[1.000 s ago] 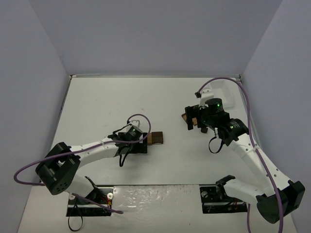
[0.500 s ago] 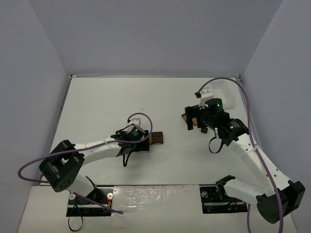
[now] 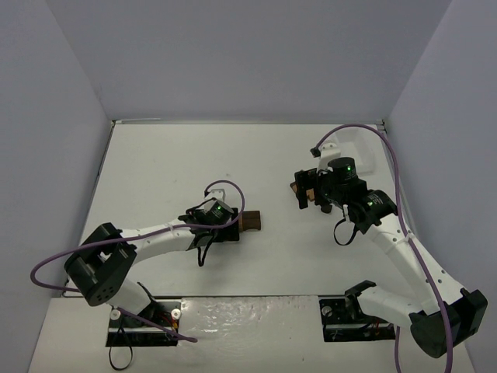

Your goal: Build the wood block tower

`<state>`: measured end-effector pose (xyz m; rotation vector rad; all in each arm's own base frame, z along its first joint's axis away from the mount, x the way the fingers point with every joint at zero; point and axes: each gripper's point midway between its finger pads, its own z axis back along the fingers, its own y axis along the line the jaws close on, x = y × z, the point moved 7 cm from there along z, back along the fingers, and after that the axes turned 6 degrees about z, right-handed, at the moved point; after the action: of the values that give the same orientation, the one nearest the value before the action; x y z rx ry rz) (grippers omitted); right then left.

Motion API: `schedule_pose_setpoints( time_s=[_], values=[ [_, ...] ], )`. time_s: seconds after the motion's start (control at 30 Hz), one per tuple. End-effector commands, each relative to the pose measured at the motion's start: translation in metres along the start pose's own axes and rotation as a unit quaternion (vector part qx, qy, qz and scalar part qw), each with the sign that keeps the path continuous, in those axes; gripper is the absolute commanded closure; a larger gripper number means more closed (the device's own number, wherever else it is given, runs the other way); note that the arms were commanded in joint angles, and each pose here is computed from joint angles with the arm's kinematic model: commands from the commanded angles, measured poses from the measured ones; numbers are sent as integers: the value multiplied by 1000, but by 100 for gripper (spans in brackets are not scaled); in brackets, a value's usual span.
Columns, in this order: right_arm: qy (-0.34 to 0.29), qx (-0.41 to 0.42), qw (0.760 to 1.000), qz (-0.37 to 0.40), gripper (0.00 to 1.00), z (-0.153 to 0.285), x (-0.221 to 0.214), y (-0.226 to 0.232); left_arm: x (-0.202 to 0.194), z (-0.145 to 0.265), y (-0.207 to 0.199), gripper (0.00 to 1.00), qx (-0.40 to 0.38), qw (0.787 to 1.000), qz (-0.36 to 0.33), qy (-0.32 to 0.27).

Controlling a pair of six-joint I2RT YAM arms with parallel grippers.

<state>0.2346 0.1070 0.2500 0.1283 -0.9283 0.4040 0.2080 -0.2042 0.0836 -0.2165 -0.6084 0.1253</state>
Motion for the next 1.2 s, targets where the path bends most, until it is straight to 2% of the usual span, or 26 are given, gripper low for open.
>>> schedule_pose_setpoints(
  time_s=[0.0, 1.17],
  values=[
    [-24, 1, 1000, -1, 0, 0, 9, -1, 5, 1, -9, 3, -8, 1000, 12, -4],
    [-21, 10, 1000, 3, 0, -2, 7, 0, 12, -2, -16, 3, -8, 1000, 1, -9]
  ],
)
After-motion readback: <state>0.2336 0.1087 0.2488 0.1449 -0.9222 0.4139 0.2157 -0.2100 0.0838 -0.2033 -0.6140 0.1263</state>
